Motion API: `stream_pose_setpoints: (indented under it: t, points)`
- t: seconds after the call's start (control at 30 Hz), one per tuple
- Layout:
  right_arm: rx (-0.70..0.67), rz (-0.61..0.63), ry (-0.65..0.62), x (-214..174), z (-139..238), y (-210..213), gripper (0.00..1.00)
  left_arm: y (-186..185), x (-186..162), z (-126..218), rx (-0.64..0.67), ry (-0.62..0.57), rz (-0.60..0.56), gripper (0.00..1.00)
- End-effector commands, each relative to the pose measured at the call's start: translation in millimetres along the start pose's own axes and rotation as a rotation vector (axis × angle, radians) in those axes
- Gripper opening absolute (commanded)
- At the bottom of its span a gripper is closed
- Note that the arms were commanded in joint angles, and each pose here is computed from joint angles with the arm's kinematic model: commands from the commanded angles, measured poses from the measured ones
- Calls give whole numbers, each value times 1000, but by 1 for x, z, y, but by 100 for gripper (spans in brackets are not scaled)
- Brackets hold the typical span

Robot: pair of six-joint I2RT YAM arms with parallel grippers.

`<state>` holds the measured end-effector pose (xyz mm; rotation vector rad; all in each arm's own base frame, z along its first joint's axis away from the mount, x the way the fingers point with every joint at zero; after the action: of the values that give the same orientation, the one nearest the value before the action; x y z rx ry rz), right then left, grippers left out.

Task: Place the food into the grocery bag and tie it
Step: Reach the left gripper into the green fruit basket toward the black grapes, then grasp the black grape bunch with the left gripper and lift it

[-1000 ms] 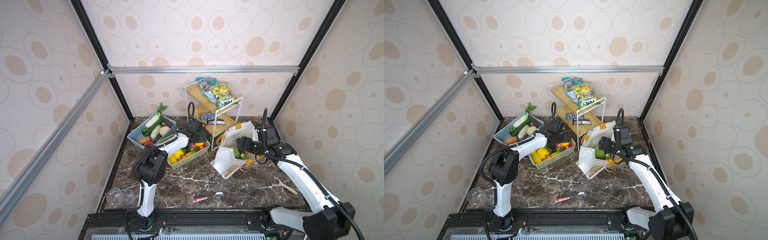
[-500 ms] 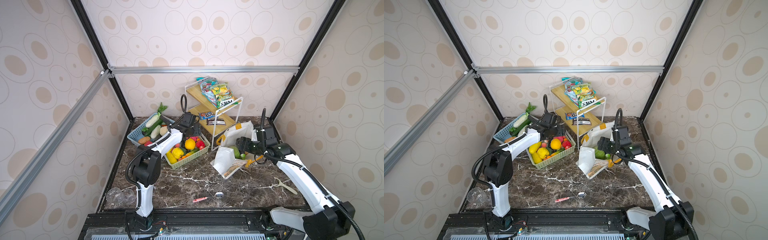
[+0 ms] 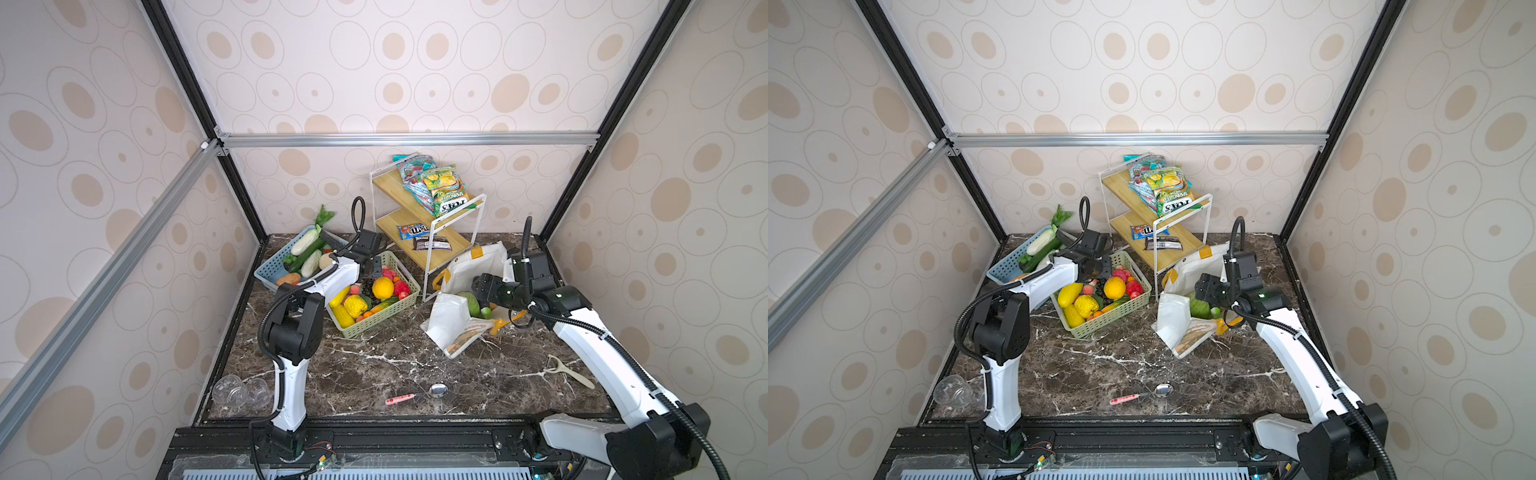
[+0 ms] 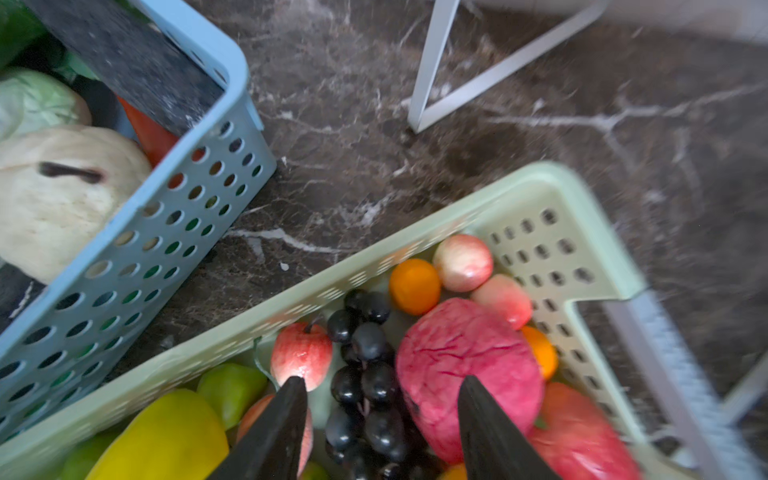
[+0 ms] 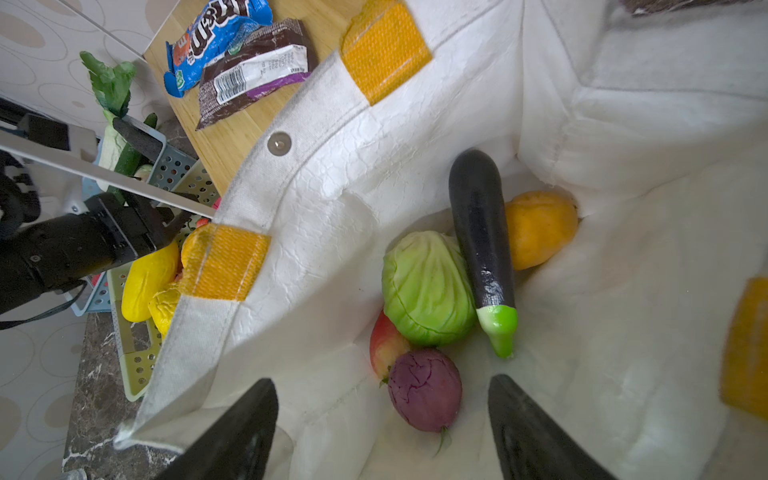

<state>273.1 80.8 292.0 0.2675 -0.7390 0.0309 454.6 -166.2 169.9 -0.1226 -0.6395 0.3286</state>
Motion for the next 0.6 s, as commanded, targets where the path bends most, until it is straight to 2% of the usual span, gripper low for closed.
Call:
stream_pose_setpoints:
  t: [0.0, 0.1, 0.17, 0.3, 0.57]
  points:
    - [-7, -4, -8, 3, 1, 1, 83, 9, -5, -13, 64, 32, -29, 53]
    - [-7, -5, -4, 1, 0, 1, 82, 11, -12, -18, 52, 58, -27, 44]
    - [-11, -8, -2, 0, -1, 0, 82, 11, -15, -19, 44, 72, -28, 44]
    - [-11, -14, -3, 0, -3, 0, 82, 10, -20, -19, 25, 104, -47, 50]
    - [15, 12, 6, 0, -9, 13, 82, 10, -31, -24, -20, 167, -82, 46]
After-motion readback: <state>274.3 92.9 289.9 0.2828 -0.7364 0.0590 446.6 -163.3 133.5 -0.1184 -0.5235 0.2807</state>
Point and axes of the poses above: each gripper's point midway between its finger pads, its own z axis back along the fingers, its own y axis along the line the jaws close on, x = y × z, the point moved 9 cm from there along z, back along the fingers, and after that the axes turned 14 degrees about z, right-handed, at the moved point
